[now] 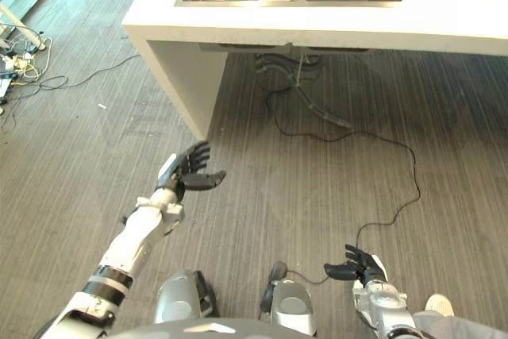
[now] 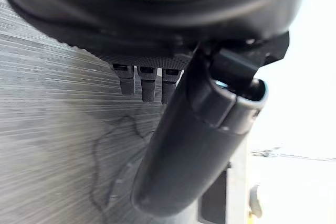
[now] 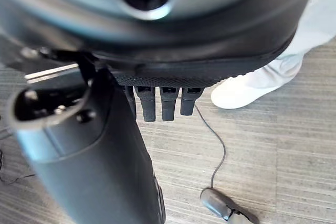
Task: Place the dishes in the dishwasher.
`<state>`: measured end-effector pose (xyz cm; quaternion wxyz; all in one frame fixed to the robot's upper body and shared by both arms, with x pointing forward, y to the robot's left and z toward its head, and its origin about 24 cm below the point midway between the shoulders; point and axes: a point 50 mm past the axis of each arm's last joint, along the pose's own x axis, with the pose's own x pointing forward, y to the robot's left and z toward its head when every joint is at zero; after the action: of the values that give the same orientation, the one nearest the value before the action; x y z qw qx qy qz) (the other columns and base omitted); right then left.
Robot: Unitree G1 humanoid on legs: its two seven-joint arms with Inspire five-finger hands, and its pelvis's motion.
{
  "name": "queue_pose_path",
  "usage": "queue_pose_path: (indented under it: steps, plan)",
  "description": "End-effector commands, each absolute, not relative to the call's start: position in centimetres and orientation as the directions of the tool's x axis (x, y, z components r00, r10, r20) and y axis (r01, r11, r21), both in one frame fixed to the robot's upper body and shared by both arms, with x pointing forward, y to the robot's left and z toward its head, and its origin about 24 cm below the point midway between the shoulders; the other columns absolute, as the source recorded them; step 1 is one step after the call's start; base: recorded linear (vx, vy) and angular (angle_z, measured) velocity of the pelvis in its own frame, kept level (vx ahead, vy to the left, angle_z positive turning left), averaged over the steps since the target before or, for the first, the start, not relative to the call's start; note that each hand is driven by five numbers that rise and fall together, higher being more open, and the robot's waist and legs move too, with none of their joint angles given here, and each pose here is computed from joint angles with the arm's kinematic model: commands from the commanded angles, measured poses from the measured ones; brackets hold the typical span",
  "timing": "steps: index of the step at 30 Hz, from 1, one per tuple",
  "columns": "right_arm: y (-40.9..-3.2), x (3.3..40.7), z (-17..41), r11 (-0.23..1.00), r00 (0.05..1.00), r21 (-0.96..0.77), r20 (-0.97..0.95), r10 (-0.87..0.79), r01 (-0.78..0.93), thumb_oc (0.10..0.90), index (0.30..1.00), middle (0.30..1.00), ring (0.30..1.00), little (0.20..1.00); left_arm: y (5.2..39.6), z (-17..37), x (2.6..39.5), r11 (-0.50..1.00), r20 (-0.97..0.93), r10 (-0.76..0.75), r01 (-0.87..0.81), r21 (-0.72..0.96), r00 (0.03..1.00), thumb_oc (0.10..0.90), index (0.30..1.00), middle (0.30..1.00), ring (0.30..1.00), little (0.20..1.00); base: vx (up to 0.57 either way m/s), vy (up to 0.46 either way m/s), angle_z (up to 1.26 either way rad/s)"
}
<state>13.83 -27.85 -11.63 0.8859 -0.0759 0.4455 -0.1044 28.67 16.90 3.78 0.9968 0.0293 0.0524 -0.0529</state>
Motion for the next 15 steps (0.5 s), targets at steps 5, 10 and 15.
queue_pose_path:
  steps: [5, 10, 15]
  plan:
    - [-27.9, 13.0, -11.9, 0.973, 0.584, -0.229, -0.786, -0.201, 0.028, 0.800, 0.900, 0.900, 0.900, 0.900, 17.7, 13.6, 30.1, 0.989, 0.350, -0.118, 0.079, 0.124, 0.929, 0.800, 0.900, 0.900, 0.900, 0.900, 0.30, -0.037, -0.27]
    - [-26.7, 12.8, -12.5, 0.982, 0.571, -0.189, -0.806, -0.158, 0.005, 0.800, 0.900, 0.900, 0.900, 0.900, 18.7, 15.4, 28.6, 0.985, 0.430, -0.130, 0.066, 0.160, 0.893, 0.800, 0.900, 0.900, 0.900, 0.900, 0.32, 0.044, -0.30]
    - [-26.4, 12.2, -13.0, 0.984, 0.546, -0.180, -0.825, -0.149, -0.004, 0.800, 0.900, 0.900, 0.900, 0.900, 19.2, 16.7, 27.9, 0.980, 0.481, -0.133, 0.042, 0.196, 0.867, 0.800, 0.900, 0.900, 0.900, 0.900, 0.23, 0.130, -0.22]
